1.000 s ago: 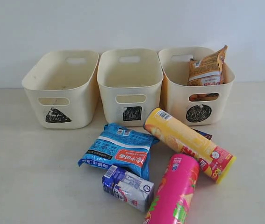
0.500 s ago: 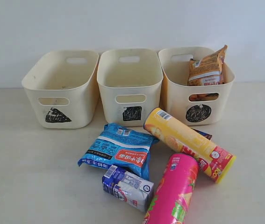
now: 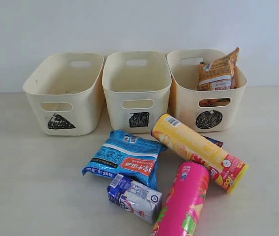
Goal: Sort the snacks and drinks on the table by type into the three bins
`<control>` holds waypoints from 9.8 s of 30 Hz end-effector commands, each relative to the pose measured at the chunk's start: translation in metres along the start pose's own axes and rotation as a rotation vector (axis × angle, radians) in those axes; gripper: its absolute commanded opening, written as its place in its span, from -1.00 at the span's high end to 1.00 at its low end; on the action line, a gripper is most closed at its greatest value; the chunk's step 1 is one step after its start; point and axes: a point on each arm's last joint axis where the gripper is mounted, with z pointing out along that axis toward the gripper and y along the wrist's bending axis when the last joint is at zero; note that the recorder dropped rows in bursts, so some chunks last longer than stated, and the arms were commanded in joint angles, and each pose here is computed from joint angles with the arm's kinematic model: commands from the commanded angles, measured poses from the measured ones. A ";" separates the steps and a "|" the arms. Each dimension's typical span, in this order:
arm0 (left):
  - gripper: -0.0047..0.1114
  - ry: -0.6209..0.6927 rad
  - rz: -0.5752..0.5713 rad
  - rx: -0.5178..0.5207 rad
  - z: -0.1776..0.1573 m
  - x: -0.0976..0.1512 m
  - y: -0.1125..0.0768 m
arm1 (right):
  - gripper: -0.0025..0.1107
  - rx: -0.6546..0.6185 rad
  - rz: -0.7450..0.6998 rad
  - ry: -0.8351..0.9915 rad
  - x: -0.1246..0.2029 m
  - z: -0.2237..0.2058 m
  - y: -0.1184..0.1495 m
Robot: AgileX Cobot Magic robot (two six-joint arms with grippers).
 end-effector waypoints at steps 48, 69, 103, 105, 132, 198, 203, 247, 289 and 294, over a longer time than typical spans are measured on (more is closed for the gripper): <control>0.60 1.576 0.872 0.697 0.107 0.103 -0.201 | 0.93 0.005 -0.014 -0.003 0.001 0.000 0.000; -0.39 1.889 1.085 0.259 0.110 0.294 -0.218 | 0.93 0.005 -0.012 -0.005 0.001 0.000 0.000; -0.35 1.903 1.215 -0.081 0.116 0.421 -0.138 | 0.93 0.004 -0.010 -0.005 0.001 0.000 0.000; 0.02 1.905 1.216 -0.083 0.116 0.420 -0.139 | 0.93 0.004 -0.010 -0.005 0.001 0.000 0.000; 0.84 1.412 1.185 0.181 0.142 0.184 -0.301 | 0.93 0.004 -0.010 -0.005 0.001 0.000 0.000; 0.84 0.696 0.842 -0.087 0.387 0.114 -0.164 | 0.93 -0.003 0.013 -0.006 0.001 0.000 0.000; 0.85 0.938 1.033 0.110 0.347 0.121 -0.199 | 0.93 -0.003 0.013 -0.006 0.001 0.000 0.000; -0.84 1.186 1.966 1.593 0.176 0.351 -0.180 | 0.93 -0.004 0.015 -0.008 0.001 0.000 0.000; 0.84 0.962 2.069 1.742 0.151 0.366 -0.206 | 0.93 -0.004 0.015 -0.006 0.001 0.000 0.000; 0.84 1.144 1.803 1.538 0.140 0.308 -0.250 | 0.93 -0.004 0.015 -0.006 0.001 0.000 0.000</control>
